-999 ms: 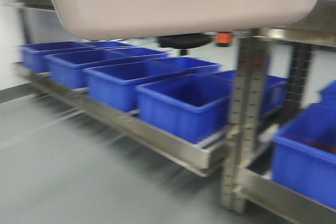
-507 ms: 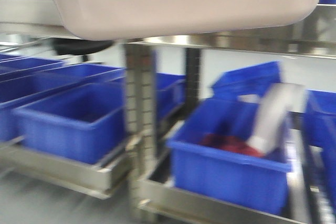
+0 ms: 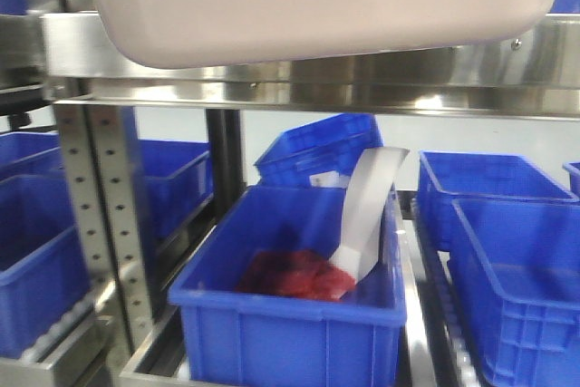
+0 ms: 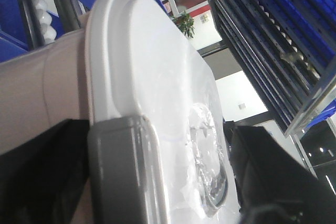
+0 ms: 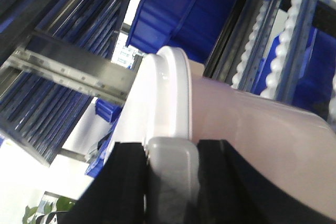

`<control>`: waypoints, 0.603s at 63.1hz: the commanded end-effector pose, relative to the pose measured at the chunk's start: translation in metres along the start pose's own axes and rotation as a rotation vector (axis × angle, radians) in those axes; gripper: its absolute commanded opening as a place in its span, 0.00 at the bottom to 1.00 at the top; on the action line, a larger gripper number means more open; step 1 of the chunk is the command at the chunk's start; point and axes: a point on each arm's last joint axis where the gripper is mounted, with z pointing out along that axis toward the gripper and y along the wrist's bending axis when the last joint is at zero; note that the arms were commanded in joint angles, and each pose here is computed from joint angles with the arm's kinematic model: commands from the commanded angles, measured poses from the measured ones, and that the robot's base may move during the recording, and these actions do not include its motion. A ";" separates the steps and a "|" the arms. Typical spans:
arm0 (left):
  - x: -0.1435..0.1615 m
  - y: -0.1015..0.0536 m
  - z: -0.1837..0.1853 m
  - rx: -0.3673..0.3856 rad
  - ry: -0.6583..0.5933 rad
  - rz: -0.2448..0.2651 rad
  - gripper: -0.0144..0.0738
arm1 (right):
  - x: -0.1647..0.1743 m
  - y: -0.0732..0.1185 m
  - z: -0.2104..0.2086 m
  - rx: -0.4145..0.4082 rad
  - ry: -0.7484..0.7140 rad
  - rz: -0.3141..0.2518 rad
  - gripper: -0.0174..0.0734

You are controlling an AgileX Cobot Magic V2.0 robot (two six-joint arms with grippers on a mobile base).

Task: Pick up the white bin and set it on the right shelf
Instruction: 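Carry the bin over the shelf edge and lower it onto the rollers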

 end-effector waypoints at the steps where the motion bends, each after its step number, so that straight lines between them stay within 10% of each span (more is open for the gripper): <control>1: 0.013 -0.050 -0.005 0.310 0.128 0.015 0.02 | 0.005 0.033 -0.004 -0.192 0.061 0.009 0.27; 38: 0.013 -0.049 -0.005 0.309 0.128 0.013 0.02 | 0.005 0.033 -0.004 -0.190 0.059 0.010 0.27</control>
